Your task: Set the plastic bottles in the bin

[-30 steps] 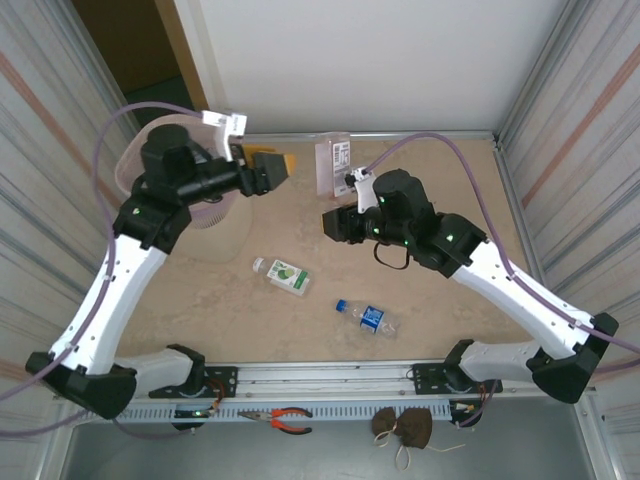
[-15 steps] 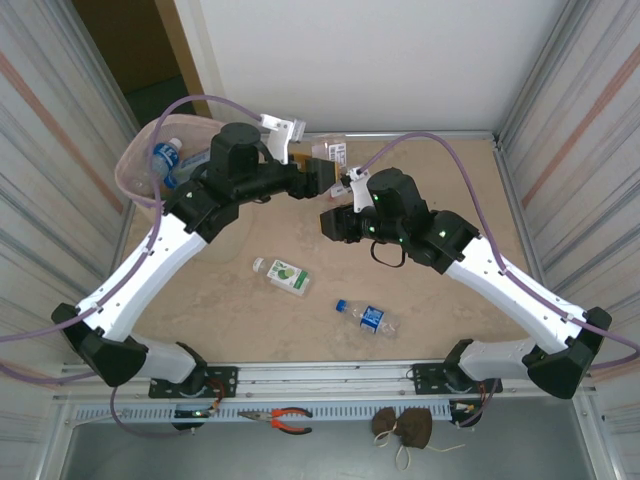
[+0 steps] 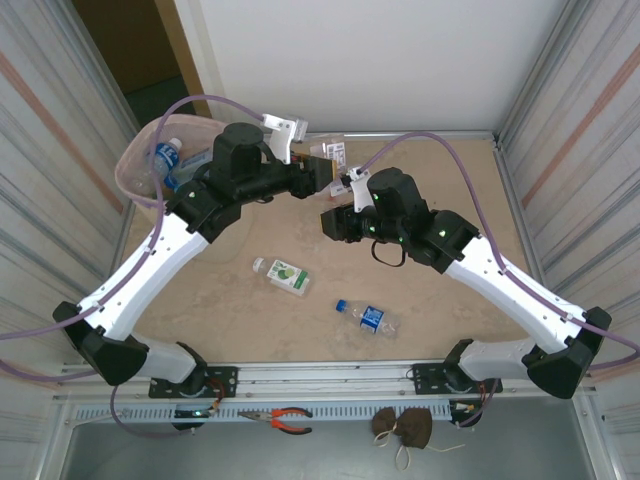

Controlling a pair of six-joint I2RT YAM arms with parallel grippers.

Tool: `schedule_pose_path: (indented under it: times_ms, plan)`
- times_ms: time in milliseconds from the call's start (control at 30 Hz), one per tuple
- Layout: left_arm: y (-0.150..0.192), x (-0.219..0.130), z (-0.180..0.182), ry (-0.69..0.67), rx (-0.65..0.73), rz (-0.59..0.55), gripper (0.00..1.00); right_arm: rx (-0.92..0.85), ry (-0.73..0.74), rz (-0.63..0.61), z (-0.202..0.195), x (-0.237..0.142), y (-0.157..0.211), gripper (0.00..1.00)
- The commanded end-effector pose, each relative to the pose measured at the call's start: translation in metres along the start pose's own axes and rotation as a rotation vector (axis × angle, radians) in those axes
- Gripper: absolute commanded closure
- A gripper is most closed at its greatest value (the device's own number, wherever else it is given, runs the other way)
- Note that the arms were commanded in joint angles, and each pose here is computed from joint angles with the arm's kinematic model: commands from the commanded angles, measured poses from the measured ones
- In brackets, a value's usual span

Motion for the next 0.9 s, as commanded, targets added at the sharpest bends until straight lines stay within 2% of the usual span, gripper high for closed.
schedule_pose_path:
  times_ms: [0,100,200,367,667,867]
  plan:
    - [-0.01,-0.001,0.003,-0.027,0.011,-0.029,0.56,-0.031,-0.014,-0.032,0.005,-0.007,-0.011,0.67]
    - [-0.013,-0.004,0.005,-0.036,0.011,-0.039,0.59,-0.033,-0.008,-0.034,0.005,-0.008,-0.011,0.62]
    - [-0.017,-0.01,0.01,-0.046,0.005,-0.052,0.6,-0.033,-0.008,-0.042,0.007,-0.013,-0.013,0.44]
    - [-0.027,-0.03,0.033,-0.096,-0.011,-0.084,0.6,-0.028,0.012,-0.073,0.004,-0.025,-0.017,0.28]
    - [-0.05,-0.094,0.095,-0.244,-0.088,-0.202,0.6,-0.021,0.043,-0.082,-0.004,-0.035,-0.014,0.24]
    - [-0.052,-0.144,0.156,-0.406,-0.232,-0.348,0.61,-0.017,0.05,-0.078,-0.006,-0.035,-0.013,0.24]
Point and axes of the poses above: each hand's point on the last joint's axis, 136 mm out from that joint toward the fingers, its own x axis out along the fingers, its own z axis along the line the jaws close on, y = z × x, the point moved 1 cm from there along -x, back along the fingers, and after that the axes turned 12 degrees about x, right-handed, at the moved point
